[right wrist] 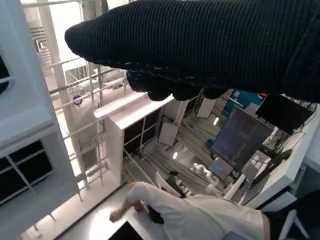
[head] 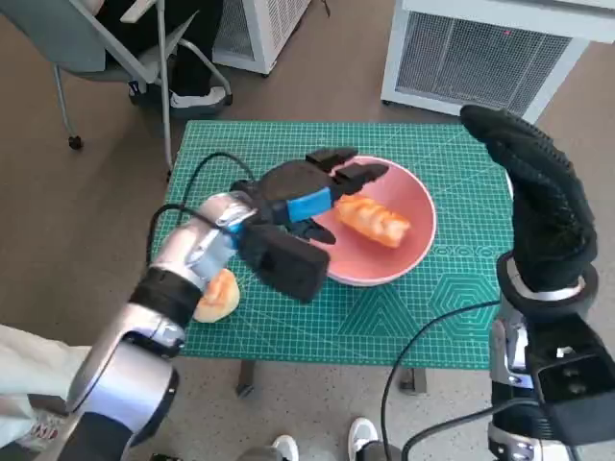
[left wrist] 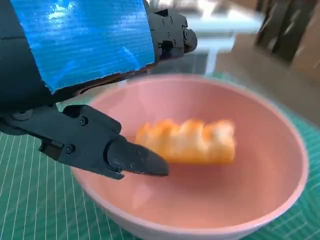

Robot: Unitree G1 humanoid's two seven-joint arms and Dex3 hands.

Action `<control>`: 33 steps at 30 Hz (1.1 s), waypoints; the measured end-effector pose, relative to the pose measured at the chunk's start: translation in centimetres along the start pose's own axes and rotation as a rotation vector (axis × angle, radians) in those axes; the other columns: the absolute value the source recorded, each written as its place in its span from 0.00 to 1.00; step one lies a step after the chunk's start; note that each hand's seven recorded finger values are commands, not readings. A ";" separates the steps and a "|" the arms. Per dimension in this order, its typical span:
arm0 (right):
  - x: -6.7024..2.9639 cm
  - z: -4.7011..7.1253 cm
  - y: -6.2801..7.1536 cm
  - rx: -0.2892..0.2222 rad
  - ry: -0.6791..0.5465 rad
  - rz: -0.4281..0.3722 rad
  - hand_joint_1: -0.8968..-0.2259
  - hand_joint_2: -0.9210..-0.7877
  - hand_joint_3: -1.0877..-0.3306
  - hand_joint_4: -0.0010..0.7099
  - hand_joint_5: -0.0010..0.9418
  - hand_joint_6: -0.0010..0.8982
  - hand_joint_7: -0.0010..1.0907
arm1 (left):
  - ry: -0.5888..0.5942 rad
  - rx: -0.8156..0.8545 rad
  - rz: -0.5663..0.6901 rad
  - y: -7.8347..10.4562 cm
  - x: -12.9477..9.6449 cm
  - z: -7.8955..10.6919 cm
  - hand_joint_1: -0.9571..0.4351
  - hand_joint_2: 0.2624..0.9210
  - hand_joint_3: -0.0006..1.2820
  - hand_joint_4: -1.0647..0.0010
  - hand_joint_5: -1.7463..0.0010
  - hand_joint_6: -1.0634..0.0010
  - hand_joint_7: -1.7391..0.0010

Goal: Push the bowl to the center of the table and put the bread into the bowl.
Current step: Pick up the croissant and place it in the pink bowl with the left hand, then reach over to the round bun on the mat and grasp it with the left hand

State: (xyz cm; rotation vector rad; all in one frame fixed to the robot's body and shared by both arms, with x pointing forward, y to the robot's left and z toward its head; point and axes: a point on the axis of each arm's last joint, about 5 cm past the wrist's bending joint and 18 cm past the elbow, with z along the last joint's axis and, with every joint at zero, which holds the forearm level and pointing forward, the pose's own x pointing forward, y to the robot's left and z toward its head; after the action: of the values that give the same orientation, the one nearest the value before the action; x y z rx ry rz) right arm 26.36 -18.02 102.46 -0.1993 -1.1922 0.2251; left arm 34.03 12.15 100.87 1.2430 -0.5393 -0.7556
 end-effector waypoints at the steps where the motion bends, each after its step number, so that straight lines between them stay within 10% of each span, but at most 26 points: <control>1: -0.01 0.0 0.0 0.000 0.000 -0.001 0.52 0.00 0.42 0.40 0.01 0.00 0.59 | -0.012 0.001 0.022 0.1 -0.5 -0.2 0.28 1.00 0.06 1.00 1.00 0.97 0.99; 16: 0.02 0.3 0.0 0.018 -0.006 -0.015 0.50 0.00 0.44 0.40 0.01 0.00 0.59 | -0.055 -0.004 0.327 2.3 -11.8 -1.6 0.34 1.00 0.02 0.82 0.96 0.79 0.92; 33: 0.03 0.3 -0.1 0.056 -0.006 -0.010 0.50 0.00 0.45 0.41 0.01 0.00 0.61 | 0.165 -0.042 0.156 -0.9 -20.8 -2.6 0.35 1.00 0.01 0.79 0.99 0.74 0.94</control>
State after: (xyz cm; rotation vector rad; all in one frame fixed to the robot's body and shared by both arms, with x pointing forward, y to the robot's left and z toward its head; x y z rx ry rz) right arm 26.13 -18.07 102.60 -0.1435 -1.1912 0.2499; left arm 22.29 29.48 100.07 1.1973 -0.4769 -0.5253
